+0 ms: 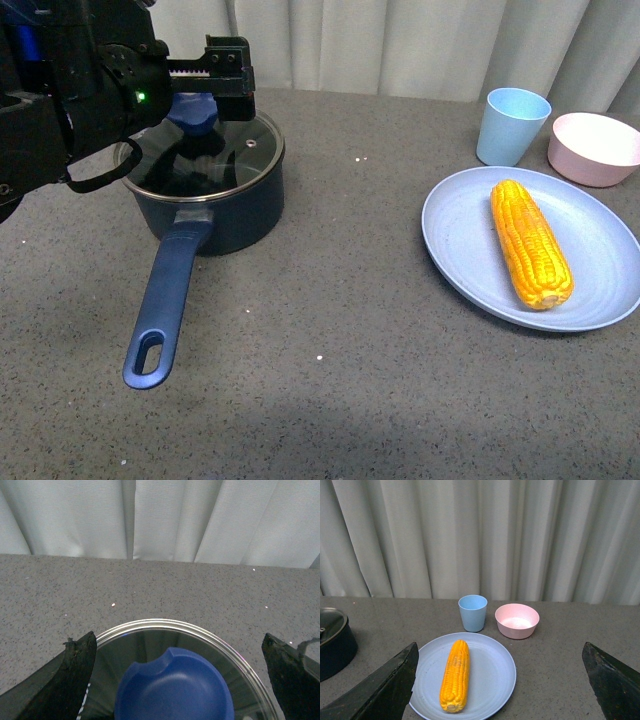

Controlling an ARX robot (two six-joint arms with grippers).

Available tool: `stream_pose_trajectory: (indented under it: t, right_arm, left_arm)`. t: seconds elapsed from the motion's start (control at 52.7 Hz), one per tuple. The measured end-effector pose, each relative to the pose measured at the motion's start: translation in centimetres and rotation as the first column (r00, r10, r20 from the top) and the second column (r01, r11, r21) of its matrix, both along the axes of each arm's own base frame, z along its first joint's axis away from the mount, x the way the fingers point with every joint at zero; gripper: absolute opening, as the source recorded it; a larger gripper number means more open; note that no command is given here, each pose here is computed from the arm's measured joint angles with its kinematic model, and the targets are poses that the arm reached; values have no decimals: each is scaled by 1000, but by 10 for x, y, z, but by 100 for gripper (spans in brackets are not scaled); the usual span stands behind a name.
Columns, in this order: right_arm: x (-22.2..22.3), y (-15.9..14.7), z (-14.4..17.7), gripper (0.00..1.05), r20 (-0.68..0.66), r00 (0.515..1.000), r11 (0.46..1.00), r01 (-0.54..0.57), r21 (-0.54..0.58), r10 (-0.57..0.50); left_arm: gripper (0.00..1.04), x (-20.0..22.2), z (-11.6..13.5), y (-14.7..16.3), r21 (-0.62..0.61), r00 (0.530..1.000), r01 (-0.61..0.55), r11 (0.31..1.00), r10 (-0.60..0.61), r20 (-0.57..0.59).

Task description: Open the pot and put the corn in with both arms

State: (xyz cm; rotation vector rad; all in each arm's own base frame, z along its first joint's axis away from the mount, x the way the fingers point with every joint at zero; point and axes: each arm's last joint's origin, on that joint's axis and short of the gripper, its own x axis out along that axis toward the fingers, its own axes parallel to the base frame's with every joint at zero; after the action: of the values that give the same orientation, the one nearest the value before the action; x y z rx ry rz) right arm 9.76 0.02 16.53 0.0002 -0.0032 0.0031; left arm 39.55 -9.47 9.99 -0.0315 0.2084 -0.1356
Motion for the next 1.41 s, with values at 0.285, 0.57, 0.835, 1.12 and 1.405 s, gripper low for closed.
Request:
stream_pose_trajectory:
  t: [0.285,0.57,0.835,1.12,1.405]
  right_arm:
    - [0,0,0,96,0,1000,1000,0,0,0]
    - [0,0,0,96,0,1000,1000,0,0,0]
    - [0,0,0,96,0,1000,1000,0,0,0]
    - [0,0,0,96,0,1000,1000,0,0,0]
    - [0,0,0,96,0,1000,1000,0,0,0]
  left_arm:
    - [98,15,-12,2,13,999,-26,1000,26,-31]
    - [98,20,-23,5,21,998,-29,999,30,-55]
    - [64,20,-23,3,18,998,-14,1000,15,-53]
    - [60,14,-13,7,-11,999,-32,999,31,-43]
    - [60,14,32,44,-68,993,-95,993,99,60]
